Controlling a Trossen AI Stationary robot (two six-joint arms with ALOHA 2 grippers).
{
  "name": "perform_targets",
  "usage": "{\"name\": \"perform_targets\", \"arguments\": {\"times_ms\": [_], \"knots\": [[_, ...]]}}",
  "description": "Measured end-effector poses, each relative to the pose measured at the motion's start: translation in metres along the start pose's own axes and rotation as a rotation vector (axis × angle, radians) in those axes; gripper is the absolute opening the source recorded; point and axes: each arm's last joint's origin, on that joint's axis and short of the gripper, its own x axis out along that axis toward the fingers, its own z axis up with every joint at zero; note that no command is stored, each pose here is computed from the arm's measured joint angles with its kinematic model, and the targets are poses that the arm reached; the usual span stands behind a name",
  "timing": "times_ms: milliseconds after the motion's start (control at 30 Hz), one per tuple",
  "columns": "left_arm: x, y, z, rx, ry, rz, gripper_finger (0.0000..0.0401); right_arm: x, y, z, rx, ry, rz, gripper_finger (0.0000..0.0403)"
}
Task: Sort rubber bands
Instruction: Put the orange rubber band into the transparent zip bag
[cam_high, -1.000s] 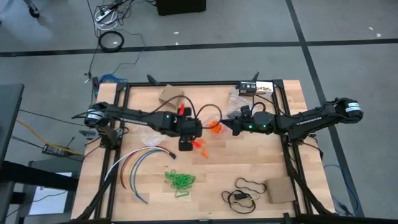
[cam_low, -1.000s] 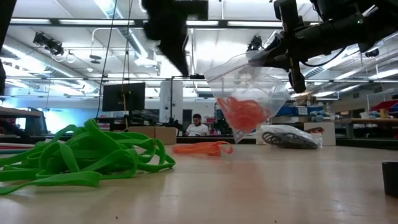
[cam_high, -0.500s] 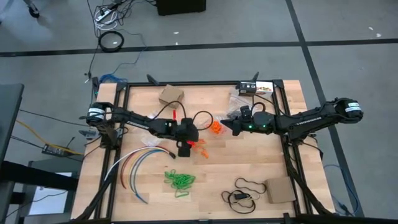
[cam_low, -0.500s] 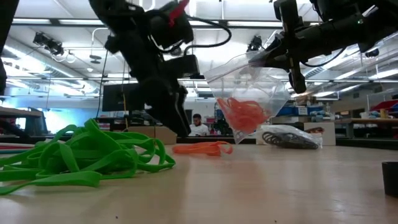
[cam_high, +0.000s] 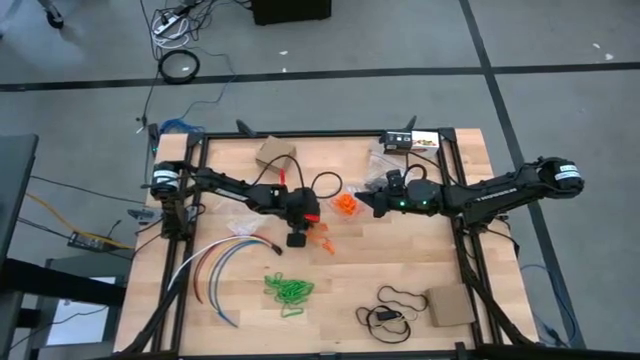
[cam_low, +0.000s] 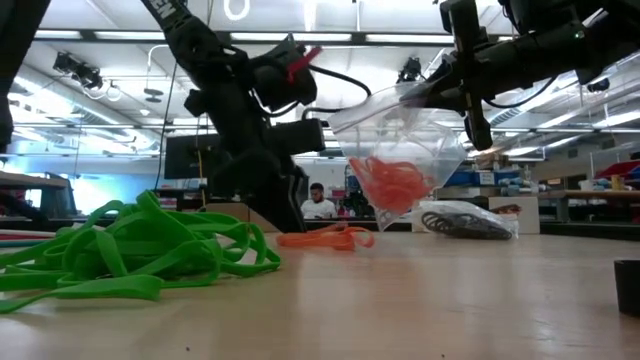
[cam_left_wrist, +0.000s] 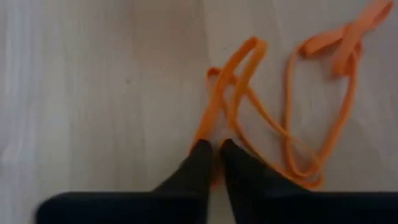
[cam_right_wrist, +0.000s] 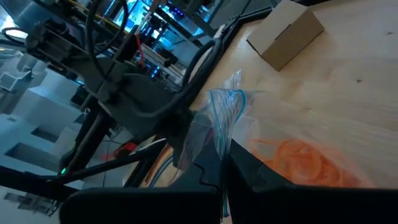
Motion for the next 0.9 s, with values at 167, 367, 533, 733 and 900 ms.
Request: {"name": "perform_targets", "arguments": {"times_ms": [167,367,533,733,900], "knots": [[-0.005,0.007,0.004,-0.048,0.02,0.009,0.0005,0.0,0.0,0.0,0.001,-0.001,0.001,0.0004],[-0.033,0.007,0.033,-0.034,0.051,0.006,0.0002,0.0,0.0,0.0,0.0,0.0,-0.001,0.0004],[-0.068,-0.012,0.066,0.023,-0.002,-0.052,0.0002,0.0,0.0,0.0,0.0,0.0,-0.003,0.0004],[-0.117,-0.04,0.105,0.128,-0.138,-0.093,0.0001,0.0,-0.001,0.001,-0.004,-0.004,-0.007,0.0004],[-0.145,-0.043,0.132,0.166,-0.259,-0.045,0.0001,0.0,-0.001,0.001,-0.006,-0.005,-0.007,0.0004]]}}
